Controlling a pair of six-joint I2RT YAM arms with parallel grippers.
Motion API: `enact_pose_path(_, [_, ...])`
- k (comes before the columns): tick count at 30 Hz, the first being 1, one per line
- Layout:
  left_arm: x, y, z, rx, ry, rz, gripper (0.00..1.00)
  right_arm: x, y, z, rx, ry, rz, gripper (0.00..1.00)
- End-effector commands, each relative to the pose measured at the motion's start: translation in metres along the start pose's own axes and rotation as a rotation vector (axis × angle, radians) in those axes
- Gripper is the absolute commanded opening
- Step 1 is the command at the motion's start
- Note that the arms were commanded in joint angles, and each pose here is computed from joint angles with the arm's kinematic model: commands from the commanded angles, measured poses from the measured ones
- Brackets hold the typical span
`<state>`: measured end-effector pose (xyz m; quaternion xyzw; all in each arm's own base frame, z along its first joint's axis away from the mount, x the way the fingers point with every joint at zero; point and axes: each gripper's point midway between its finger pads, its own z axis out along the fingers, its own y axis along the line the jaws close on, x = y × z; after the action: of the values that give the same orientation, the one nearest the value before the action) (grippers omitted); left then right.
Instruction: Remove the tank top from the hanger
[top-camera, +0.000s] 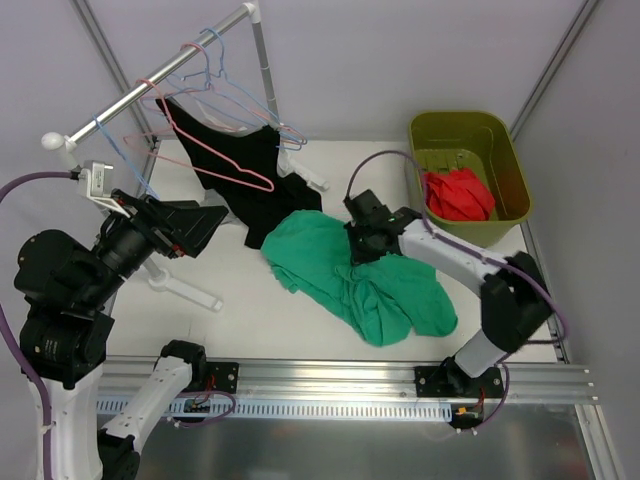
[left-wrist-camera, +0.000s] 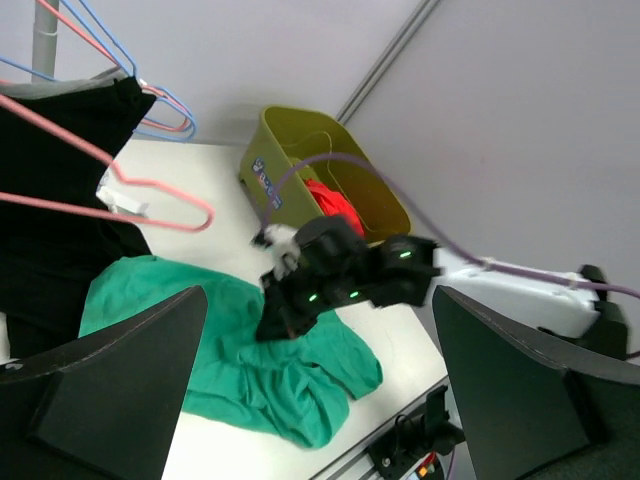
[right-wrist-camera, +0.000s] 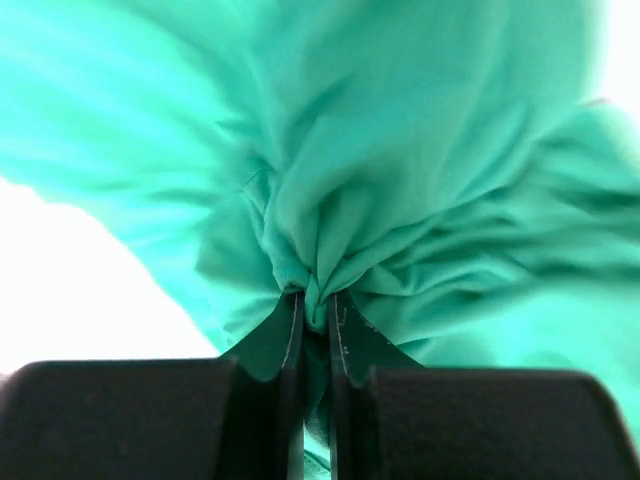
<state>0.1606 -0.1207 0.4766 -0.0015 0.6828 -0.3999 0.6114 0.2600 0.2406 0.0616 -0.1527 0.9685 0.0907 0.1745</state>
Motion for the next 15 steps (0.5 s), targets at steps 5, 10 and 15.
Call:
enact_pose_path(5, [0.013, -0.003, -0.007, 0.037, 0.036, 0.021, 0.99, -0.149, 0.013, -0.223, -0.114, -0.741, 0.107, 0.0])
enact_pose_path(10, [0.01, -0.005, -0.009, 0.034, 0.025, 0.015, 0.99, -0.19, -0.007, -0.333, -0.103, -1.004, 0.116, 0.0])
enact_pose_path(15, [0.013, -0.006, -0.01, 0.036, 0.033, 0.001, 0.98, -0.226, -0.044, -0.446, -0.014, -1.271, 0.112, 0.0])
